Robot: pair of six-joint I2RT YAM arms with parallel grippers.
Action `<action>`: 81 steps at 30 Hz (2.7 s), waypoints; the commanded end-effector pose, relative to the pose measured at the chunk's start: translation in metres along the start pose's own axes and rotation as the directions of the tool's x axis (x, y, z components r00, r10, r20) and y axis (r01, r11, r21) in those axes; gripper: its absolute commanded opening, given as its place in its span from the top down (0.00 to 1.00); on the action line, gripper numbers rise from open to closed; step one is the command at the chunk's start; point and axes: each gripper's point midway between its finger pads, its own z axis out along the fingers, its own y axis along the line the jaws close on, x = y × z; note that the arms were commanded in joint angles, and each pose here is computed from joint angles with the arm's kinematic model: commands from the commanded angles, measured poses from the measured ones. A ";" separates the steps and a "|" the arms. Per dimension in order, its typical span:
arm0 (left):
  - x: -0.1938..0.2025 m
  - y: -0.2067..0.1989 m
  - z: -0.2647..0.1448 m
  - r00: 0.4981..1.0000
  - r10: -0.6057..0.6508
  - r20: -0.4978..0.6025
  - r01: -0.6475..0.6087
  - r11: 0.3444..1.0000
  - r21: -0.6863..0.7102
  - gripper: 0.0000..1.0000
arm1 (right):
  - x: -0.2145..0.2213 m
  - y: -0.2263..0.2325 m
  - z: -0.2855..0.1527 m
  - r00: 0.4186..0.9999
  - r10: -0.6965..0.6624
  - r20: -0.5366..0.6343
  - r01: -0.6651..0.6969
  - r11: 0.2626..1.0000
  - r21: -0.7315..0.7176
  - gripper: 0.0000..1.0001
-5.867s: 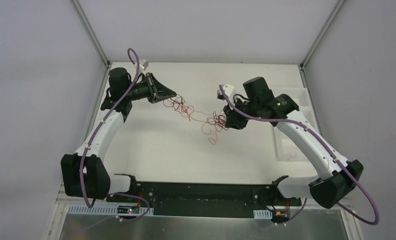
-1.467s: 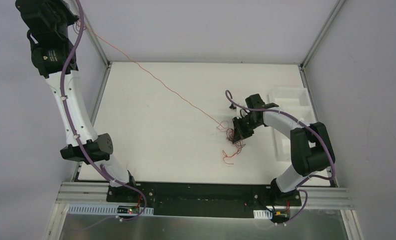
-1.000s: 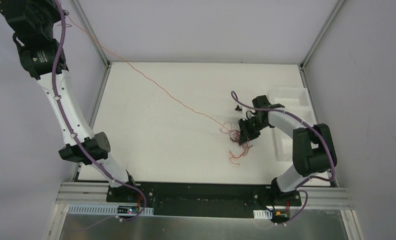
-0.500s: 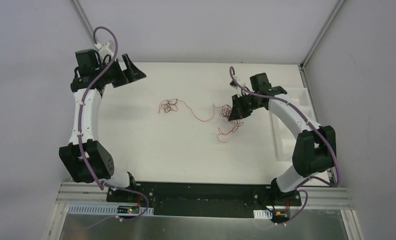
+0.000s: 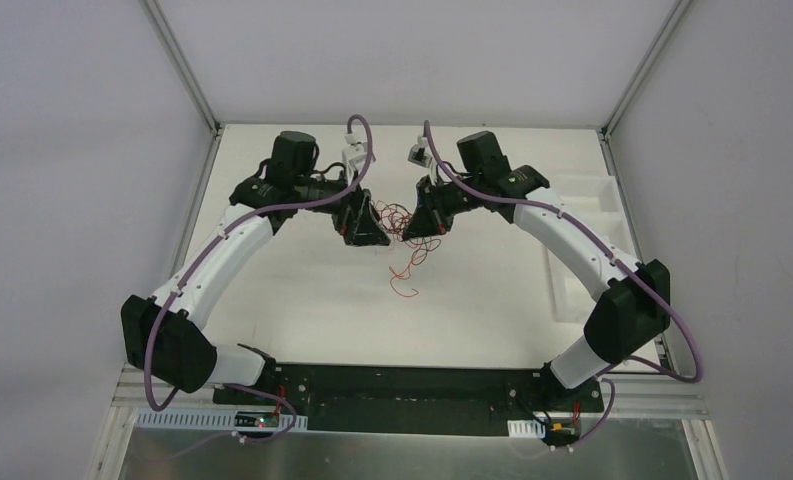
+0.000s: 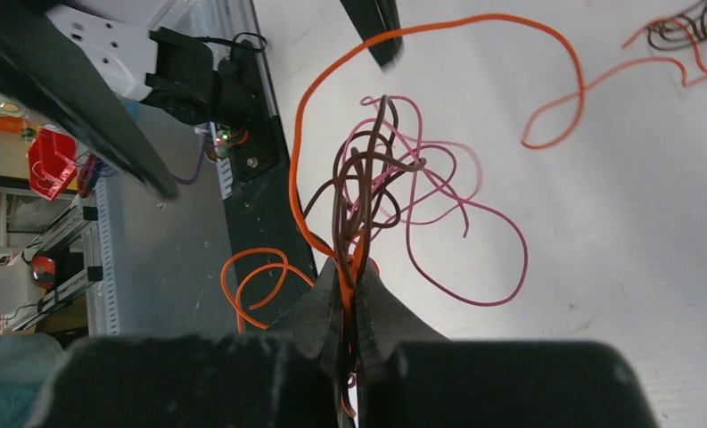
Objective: Untangle the cables
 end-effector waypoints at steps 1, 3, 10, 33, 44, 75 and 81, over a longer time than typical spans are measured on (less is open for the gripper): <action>-0.012 -0.020 0.019 0.988 0.148 0.040 -0.151 0.983 0.104 0.05 | -0.024 0.045 -0.004 0.997 -0.053 0.062 0.061 0.989 -0.133 0.96; -0.014 -0.024 0.026 0.986 0.159 0.049 -0.164 0.979 0.121 0.16 | -0.023 0.051 -0.003 0.997 -0.058 0.060 0.066 0.986 -0.154 0.95; -0.025 -0.023 0.018 0.988 0.138 0.076 -0.144 0.985 0.093 1.00 | -0.010 0.038 -0.019 0.998 -0.014 0.067 0.021 0.994 -0.103 0.91; -0.099 0.005 -0.045 0.925 -0.171 0.338 0.190 0.981 -0.023 1.00 | -0.019 -0.041 -0.050 0.961 0.082 0.263 -0.135 0.973 0.190 0.40; -0.099 -0.019 -0.022 0.945 -0.164 0.282 0.154 0.986 0.057 1.00 | -0.081 -0.030 -0.005 0.933 -0.093 0.348 -0.007 0.962 0.274 0.30; -0.260 -0.054 -0.220 0.737 0.290 0.610 -0.097 0.939 -0.330 1.00 | 0.099 -0.215 -0.057 0.972 0.232 0.038 -0.191 0.682 0.706 1.00; -0.285 -0.046 -0.260 0.647 0.412 0.642 -0.045 0.861 -0.507 1.00 | 0.106 -0.218 -0.058 0.963 0.270 0.016 -0.205 0.689 0.695 1.00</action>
